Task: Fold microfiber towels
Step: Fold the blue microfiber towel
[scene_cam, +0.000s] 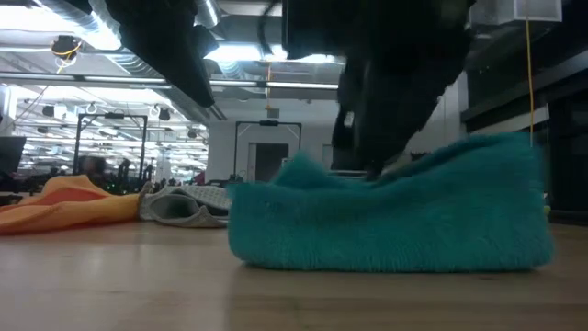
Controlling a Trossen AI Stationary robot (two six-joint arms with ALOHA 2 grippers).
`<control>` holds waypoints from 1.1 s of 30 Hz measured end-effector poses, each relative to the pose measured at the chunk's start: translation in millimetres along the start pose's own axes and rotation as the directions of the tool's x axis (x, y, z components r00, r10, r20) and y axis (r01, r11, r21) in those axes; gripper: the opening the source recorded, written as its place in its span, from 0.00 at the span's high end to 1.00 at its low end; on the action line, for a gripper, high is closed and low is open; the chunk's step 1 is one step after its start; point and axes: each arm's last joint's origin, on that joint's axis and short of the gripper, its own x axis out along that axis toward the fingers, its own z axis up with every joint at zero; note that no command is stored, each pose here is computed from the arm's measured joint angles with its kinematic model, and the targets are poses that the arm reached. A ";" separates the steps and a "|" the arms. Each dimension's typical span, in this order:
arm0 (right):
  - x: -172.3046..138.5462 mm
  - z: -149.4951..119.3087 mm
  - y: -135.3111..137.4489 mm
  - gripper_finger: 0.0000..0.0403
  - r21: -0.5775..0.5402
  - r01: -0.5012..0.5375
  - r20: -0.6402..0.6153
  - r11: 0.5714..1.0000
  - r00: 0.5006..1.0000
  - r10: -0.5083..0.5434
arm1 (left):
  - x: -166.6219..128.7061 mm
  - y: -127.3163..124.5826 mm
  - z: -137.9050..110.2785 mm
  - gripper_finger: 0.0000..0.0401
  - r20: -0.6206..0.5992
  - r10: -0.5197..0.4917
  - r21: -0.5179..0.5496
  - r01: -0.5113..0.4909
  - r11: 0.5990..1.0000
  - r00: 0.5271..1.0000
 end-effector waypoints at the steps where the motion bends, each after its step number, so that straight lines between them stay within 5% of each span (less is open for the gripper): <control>1: 1.3 -0.3 5.5 0.97 -0.022 -0.045 0.000 0.999 0.999 0.045 | 0.0 -0.1 0.0 0.97 0.000 0.000 0.001 0.000 1.000 1.000; 5: 5.6 -4.4 23.2 0.98 -0.080 -0.150 -0.011 0.985 0.989 0.150 | 0.0 0.0 0.0 0.97 0.000 0.000 0.000 0.000 1.000 1.000; 14: 13.2 -19.7 43.8 0.96 -0.079 -0.161 -0.051 0.984 0.986 0.158 | 0.0 -0.1 0.0 0.97 0.000 -0.001 0.000 0.001 1.000 1.000; 20: 17.9 -42.1 60.3 0.98 0.010 -0.233 -0.221 0.972 0.948 0.229 | 0.0 0.0 0.0 0.97 0.000 0.000 0.000 0.000 1.000 1.000; 26: 24.5 -72.1 74.2 0.98 0.104 -0.006 -0.270 0.995 0.962 0.034 | 0.0 -0.3 0.0 0.97 -0.002 -0.008 -0.004 0.008 1.000 1.000; 33: 30.2 -103.6 96.3 0.96 0.121 0.236 -0.165 0.964 0.963 -0.215 | -0.9 -6.5 9.7 0.97 0.073 -0.155 -0.034 0.158 0.987 0.985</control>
